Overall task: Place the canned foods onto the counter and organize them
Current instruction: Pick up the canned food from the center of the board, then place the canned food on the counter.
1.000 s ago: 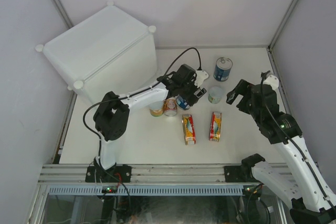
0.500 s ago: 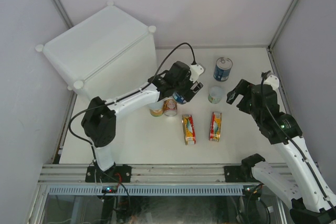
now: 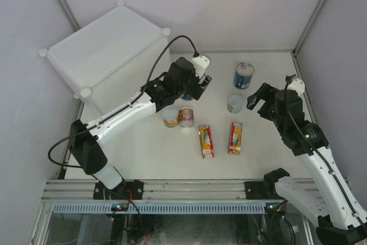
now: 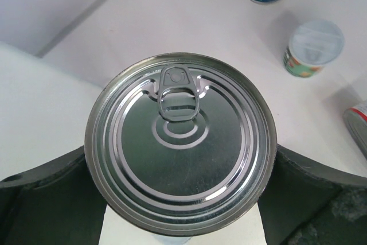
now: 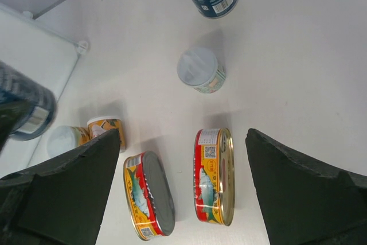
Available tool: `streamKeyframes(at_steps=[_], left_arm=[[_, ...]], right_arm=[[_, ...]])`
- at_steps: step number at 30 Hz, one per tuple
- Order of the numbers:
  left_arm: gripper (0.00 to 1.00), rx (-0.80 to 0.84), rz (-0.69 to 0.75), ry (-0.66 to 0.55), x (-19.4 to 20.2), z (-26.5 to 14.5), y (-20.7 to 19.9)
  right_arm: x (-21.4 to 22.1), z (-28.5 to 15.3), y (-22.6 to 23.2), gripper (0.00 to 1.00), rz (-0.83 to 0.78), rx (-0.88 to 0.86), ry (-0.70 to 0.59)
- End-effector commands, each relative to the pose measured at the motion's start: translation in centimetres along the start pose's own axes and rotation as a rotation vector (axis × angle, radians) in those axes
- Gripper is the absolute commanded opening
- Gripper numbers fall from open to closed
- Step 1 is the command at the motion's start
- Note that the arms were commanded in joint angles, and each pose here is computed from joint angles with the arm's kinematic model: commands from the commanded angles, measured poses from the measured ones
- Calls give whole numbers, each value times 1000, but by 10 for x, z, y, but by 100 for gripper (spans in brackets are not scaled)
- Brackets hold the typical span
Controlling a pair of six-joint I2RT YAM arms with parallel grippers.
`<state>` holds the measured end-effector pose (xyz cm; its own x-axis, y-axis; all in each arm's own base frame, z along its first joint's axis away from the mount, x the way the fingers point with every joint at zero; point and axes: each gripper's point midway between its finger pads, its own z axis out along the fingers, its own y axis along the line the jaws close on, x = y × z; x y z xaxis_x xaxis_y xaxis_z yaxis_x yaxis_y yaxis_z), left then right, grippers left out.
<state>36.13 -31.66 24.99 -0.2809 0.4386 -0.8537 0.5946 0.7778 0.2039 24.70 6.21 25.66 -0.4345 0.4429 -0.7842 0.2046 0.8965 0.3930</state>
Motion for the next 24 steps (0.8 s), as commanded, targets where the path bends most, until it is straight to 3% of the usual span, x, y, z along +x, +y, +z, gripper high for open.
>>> streamKeyframes(at_steps=[1,24], left_arm=[[0,-185,-116,-290,-83,-73,54],[0,-583,-319,-398,-105,-216,166]], right_arm=[[-23,1,15,90,6,-44,-70],[-52,32,64,89,-50,-101,-115]])
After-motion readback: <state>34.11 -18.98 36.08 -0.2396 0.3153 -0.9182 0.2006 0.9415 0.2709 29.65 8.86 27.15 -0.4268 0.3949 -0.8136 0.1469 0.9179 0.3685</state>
